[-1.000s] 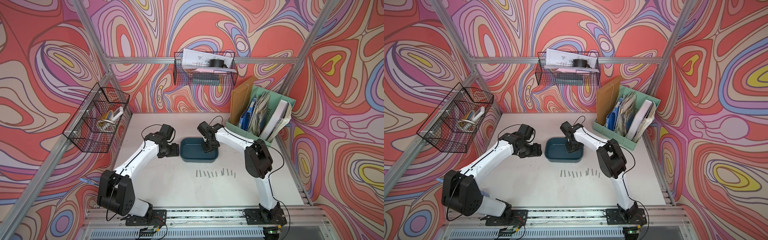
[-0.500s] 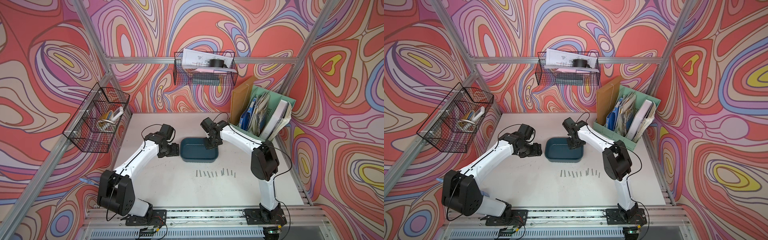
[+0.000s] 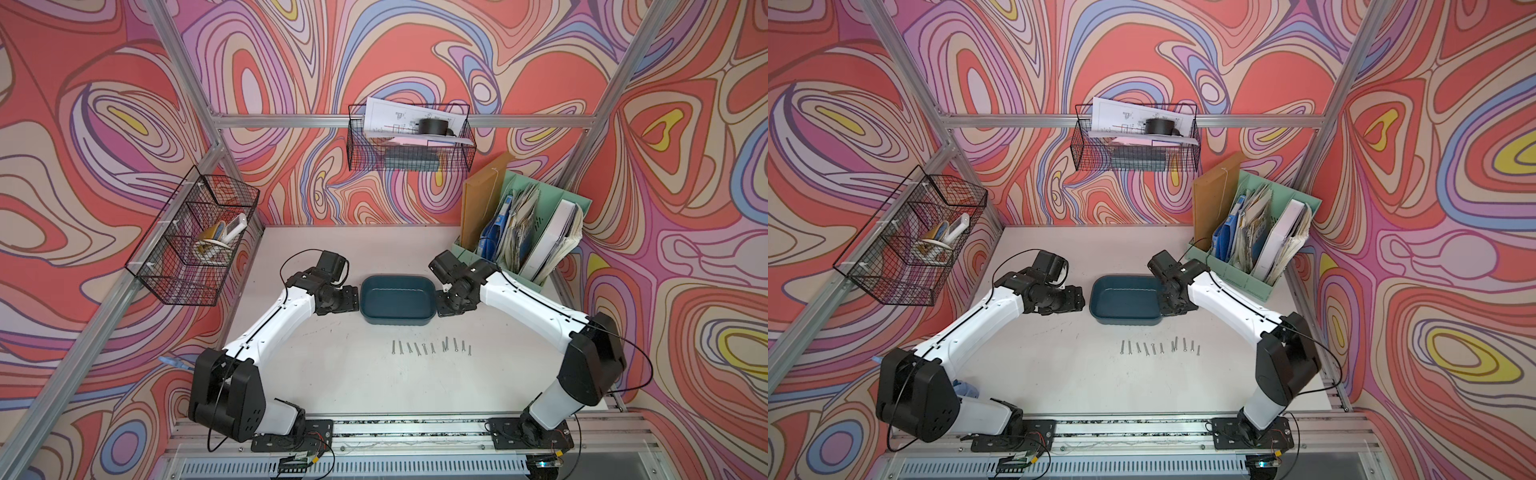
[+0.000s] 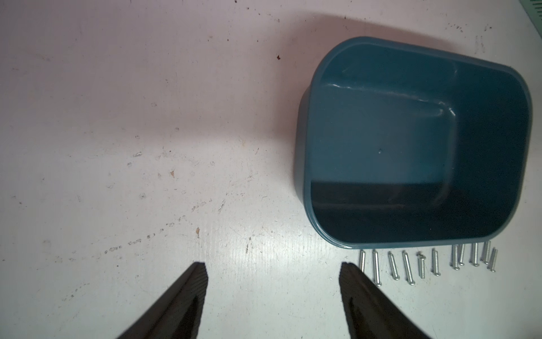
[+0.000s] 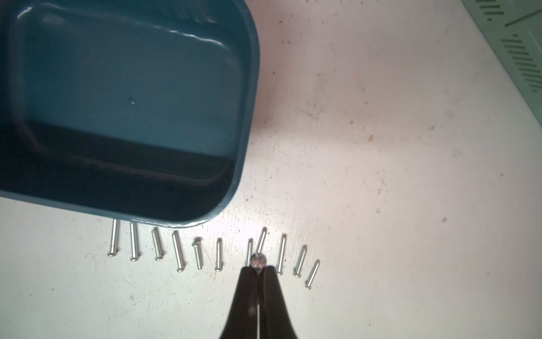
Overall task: Take out the screws from the storage box
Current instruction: Place the screw at the center of the board.
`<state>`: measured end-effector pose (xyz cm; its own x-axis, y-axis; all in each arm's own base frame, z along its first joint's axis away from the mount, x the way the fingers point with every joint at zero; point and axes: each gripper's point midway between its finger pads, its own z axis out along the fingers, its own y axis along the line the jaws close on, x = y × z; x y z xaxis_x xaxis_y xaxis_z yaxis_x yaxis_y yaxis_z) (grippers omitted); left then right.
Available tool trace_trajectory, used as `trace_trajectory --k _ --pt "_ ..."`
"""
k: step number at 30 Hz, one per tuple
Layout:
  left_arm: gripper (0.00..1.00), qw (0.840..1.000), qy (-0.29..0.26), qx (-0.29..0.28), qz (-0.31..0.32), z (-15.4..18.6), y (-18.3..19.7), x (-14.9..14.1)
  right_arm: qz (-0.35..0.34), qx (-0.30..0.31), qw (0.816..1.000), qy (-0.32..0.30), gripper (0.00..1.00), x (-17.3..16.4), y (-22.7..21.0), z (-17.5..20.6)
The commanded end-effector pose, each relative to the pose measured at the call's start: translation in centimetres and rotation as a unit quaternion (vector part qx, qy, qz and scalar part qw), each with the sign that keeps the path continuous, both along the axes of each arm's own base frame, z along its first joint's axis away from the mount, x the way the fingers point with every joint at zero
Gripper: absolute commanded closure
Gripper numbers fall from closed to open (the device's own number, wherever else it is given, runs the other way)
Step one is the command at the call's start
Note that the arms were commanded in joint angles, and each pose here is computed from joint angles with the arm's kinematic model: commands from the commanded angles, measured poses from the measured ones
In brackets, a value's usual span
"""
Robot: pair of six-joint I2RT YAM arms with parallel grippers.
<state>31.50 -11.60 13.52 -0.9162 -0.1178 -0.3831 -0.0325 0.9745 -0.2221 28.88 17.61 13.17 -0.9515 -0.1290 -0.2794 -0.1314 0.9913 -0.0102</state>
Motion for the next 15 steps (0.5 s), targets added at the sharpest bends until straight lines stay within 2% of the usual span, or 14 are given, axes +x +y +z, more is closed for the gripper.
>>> trace_trajectory --k 1,6,15 --pt "0.23 1.0 -0.023 -0.02 0.008 0.7 -0.1 0.1 -0.046 -0.004 0.999 -0.005 1.0 -1.7 -1.9 -0.5" --pt "0.23 0.999 -0.03 -0.025 0.011 1.1 0.0 -0.2 -0.069 0.001 0.998 0.012 1.0 -3.6 -3.1 -2.9" --pt "0.23 0.998 -0.046 -0.031 0.019 1.7 0.2 -0.4 -0.059 0.024 0.997 0.042 1.0 -2.7 -0.9 -6.3"
